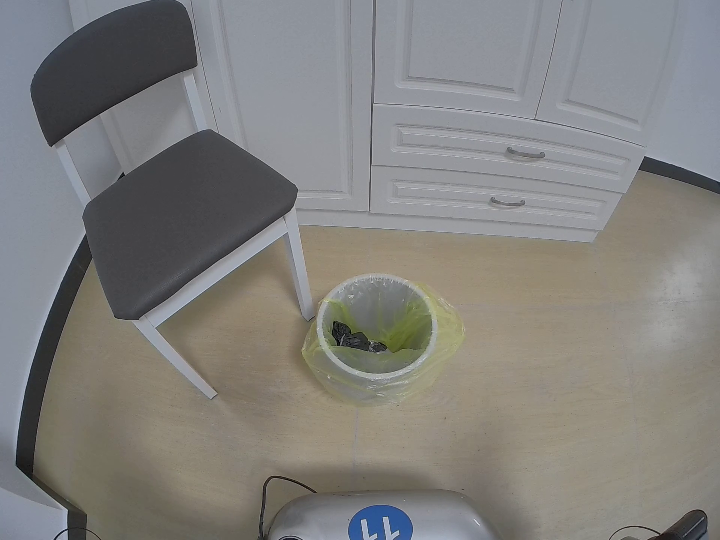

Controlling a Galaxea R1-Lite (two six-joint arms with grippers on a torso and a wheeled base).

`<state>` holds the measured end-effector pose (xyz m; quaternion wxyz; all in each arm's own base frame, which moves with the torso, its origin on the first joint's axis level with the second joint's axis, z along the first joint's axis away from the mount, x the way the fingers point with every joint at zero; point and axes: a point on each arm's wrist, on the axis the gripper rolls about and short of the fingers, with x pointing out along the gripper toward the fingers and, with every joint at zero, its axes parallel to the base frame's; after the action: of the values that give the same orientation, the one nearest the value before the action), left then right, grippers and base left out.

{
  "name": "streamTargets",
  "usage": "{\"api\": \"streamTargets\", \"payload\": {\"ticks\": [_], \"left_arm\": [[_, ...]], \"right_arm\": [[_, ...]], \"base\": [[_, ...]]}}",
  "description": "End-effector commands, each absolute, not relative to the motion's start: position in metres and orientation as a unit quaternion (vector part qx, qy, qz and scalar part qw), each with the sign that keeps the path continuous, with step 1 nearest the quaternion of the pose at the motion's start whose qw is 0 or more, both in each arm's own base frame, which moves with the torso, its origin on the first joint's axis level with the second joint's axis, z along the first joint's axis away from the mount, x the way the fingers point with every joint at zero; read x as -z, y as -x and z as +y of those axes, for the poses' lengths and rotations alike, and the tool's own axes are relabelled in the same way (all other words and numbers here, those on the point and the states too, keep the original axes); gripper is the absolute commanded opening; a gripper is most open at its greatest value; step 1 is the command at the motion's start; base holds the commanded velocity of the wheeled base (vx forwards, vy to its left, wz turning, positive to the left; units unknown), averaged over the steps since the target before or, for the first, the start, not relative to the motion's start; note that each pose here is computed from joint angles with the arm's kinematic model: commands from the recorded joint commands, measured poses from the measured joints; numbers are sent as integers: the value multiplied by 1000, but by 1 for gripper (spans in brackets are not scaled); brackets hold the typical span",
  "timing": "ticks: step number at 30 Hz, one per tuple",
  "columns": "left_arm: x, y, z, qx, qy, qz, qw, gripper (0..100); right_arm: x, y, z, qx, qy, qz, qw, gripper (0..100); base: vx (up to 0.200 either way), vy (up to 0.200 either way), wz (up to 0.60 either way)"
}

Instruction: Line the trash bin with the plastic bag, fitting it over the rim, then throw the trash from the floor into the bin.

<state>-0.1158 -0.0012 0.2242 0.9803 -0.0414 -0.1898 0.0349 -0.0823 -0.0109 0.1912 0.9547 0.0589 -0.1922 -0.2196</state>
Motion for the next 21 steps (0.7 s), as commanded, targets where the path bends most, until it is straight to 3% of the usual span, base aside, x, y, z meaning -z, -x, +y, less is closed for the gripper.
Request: {"api": "streamTargets", "payload": {"ticks": [1,13,21], "left_arm": [[-205,115,2,-33,38,-187,981,100],[-204,111,1,-28,38,-191,980,100],[-185,83,1,-20,30,-196,980,100]], "right_arm": [[-183,83,-10,193,-69,-197,959,100],[-185,82,-4,71,-84,-209,972,100],[-162,63,-2,25,-92,-161,982,100]], "base": [[0,0,0],[0,0,0],[0,0,0]]}}
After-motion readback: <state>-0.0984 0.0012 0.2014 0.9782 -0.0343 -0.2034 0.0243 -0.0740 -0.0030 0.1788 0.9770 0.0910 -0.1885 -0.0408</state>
